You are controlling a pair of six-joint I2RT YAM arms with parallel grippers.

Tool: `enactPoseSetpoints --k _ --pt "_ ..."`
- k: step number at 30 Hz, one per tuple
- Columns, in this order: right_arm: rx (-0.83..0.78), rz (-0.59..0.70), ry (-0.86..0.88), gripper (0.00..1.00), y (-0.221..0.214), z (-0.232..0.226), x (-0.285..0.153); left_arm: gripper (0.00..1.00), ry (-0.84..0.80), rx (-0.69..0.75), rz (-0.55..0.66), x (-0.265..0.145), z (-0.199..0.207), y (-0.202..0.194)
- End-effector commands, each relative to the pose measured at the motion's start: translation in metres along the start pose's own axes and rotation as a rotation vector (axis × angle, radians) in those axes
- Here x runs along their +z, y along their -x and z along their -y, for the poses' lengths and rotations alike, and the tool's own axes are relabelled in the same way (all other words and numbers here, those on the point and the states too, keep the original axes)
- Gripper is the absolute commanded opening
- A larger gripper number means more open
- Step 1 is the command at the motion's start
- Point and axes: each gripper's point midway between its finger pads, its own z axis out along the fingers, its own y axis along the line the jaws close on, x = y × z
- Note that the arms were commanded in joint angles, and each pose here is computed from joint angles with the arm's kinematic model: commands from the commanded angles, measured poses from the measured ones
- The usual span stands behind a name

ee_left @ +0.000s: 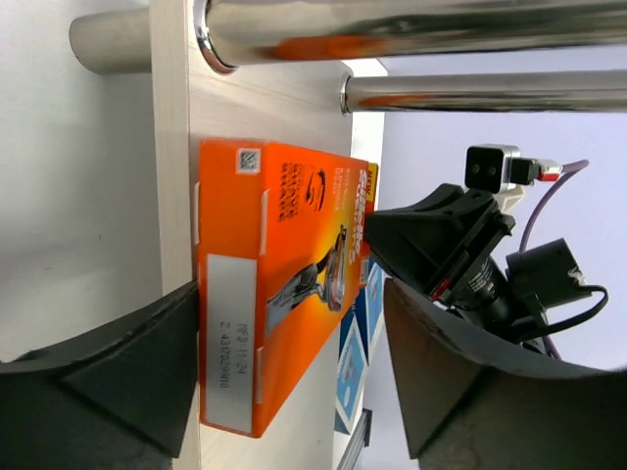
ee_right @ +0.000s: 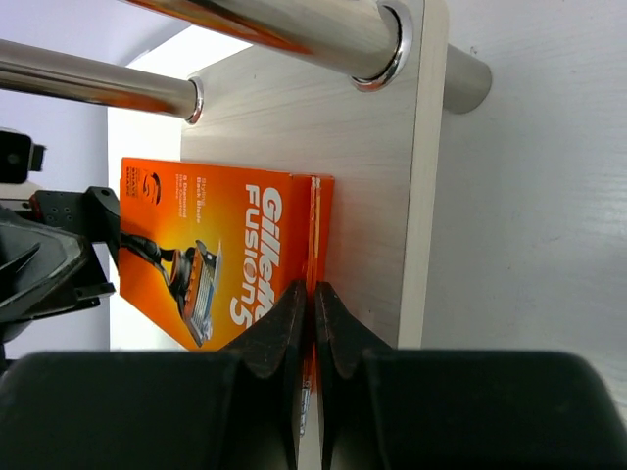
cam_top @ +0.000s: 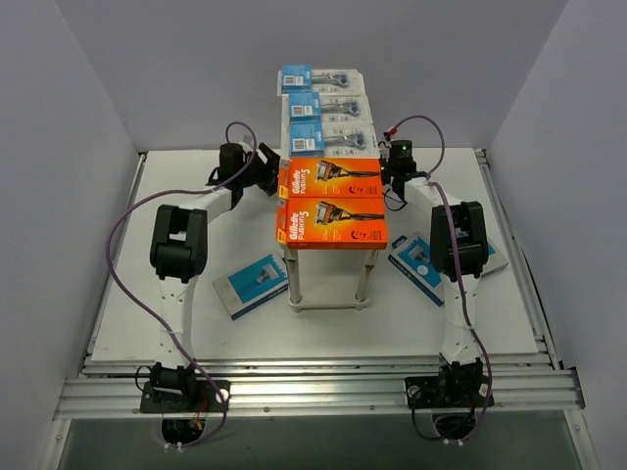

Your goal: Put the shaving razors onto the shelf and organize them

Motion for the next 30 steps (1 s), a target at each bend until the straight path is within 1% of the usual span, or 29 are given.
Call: enactPoseSetpoints --k 1,3,9,14,16,19,23,30 --pt "-0.046 0.016 0.022 0.0 0.015 -0.006 -0.003 0.81 0.031 0.066 -0.023 -0.005 -0.002 0.004" --pt "-0.055 0.018 0.016 0.0 0.018 -0.003 -0.003 0.94 0.055 0.091 -0.02 -0.009 -0.003 0.009" --pt "-0.08 0.005 -0.015 0.0 0.021 0.002 -0.005 0.94 0.071 0.111 -0.023 -0.017 -0.007 0.019" --pt "-0.084 0.015 -0.021 0.0 0.029 0.003 -0.008 0.94 0.091 0.147 -0.027 -0.02 -0.012 0.021" --pt "-0.082 0.014 -0.024 0.0 0.03 0.003 -0.008 0.94 0.114 0.14 -0.033 -0.022 -0.016 0.02" --pt "-0.084 0.019 -0.033 0.0 0.032 0.005 -0.007 0.94 0.141 0.194 -0.017 -0.024 -0.016 0.027" --pt "-0.077 0.02 -0.042 0.0 0.033 0.009 -0.006 0.94 0.188 0.27 -0.027 -0.031 -0.016 0.029" --pt "-0.065 0.04 -0.045 0.0 0.039 0.011 -0.003 0.94 0.191 0.305 -0.014 -0.038 -0.007 0.035"
